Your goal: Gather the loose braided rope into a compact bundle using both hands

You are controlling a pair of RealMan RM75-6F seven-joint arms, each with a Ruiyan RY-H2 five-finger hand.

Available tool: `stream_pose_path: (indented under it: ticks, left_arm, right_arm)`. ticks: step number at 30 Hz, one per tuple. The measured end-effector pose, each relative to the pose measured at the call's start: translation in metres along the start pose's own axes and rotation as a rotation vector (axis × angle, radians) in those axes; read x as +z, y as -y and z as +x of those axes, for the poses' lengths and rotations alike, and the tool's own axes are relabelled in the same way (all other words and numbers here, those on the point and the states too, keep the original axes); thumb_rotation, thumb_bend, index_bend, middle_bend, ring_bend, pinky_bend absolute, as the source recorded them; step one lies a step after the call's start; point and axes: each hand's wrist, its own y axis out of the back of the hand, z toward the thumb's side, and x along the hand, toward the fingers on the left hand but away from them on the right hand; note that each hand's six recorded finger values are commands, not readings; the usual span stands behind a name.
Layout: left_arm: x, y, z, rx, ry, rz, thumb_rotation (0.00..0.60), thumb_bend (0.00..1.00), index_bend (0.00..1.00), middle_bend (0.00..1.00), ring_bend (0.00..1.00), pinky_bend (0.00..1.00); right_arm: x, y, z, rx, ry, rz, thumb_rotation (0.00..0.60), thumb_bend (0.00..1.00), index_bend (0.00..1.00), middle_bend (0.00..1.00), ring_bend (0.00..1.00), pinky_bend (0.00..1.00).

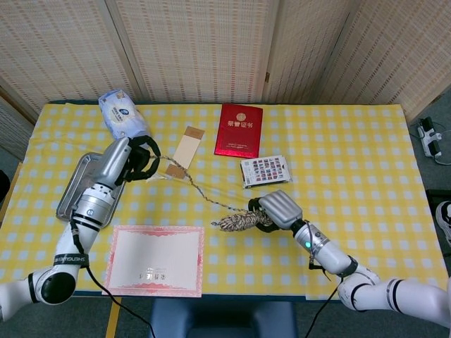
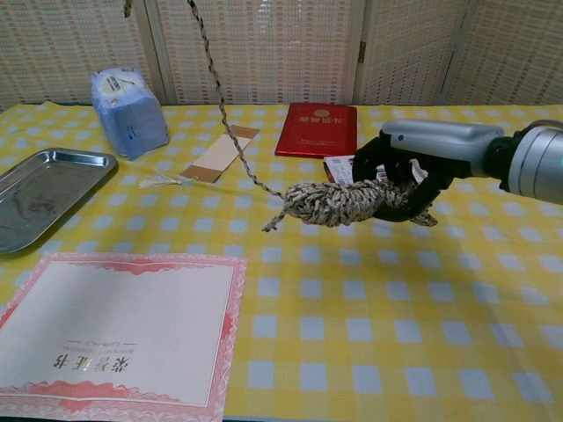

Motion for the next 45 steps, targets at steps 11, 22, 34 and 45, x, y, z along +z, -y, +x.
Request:
stream_pose_path:
  ticks: [11, 22, 34, 45]
  left_arm:
    - [0.034, -0.024, -0.011, 0.013, 0.062, -0.082, 0.600, 0.59, 0.66, 0.92, 0.83, 0.86]
    - [0.043, -0.040, -0.019, -0.008, 0.081, -0.190, 0.600, 0.59, 0.66, 0.92, 0.83, 0.86]
    - [0.061, -0.053, -0.038, -0.031, 0.151, -0.313, 0.600, 0.59, 0.66, 0.92, 0.83, 0.86]
    - [0.061, -0.044, -0.060, -0.128, 0.195, -0.385, 0.600, 0.59, 0.67, 0.92, 0.83, 0.86]
  right_arm:
    - [0.010, -0.008, -0.018, -0.027, 0.021, 0.026, 0.600, 0.69, 0.75, 0.63, 0.67, 0.62]
    - [0.027, -0.005, -0.035, -0.019, 0.018, 0.053, 0.600, 0.69, 0.76, 0.64, 0.69, 0.63]
    - [0.025, -0.007, -0.065, -0.076, 0.171, 0.073, 0.600, 0.71, 0.76, 0.65, 0.72, 0.65]
    - [0.009, -0.043, -0.072, -0.307, 0.308, -0.073, 0.600, 0.75, 0.78, 0.67, 0.74, 0.68]
